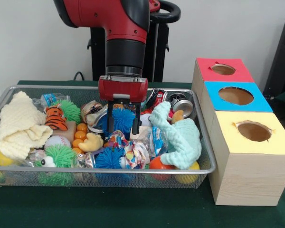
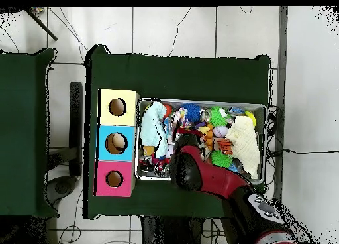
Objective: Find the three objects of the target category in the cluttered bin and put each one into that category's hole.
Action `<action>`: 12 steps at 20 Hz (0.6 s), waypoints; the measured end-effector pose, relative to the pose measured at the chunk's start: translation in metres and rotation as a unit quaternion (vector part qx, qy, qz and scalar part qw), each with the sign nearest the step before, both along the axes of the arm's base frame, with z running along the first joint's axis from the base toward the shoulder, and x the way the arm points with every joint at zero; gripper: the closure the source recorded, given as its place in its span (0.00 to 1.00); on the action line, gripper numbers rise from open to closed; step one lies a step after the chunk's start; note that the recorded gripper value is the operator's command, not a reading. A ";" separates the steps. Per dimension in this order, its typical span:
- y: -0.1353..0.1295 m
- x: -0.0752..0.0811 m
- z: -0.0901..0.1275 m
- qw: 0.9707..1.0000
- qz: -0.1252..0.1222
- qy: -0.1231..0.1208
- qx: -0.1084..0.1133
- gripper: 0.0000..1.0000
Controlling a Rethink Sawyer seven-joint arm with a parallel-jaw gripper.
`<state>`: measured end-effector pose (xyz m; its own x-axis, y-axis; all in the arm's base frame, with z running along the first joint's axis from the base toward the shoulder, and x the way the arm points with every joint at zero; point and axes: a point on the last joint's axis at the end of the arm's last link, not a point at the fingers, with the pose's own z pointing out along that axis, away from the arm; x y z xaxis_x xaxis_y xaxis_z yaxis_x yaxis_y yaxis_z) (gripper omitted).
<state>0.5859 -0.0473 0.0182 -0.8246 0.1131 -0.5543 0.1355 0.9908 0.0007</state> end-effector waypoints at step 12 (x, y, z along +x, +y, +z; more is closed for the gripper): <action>0.002 -0.004 -0.007 1.000 0.000 0.005 0.003 0.00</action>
<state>0.5822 -0.0449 0.0115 -0.8303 0.1160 -0.5451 0.1353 0.9908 0.0049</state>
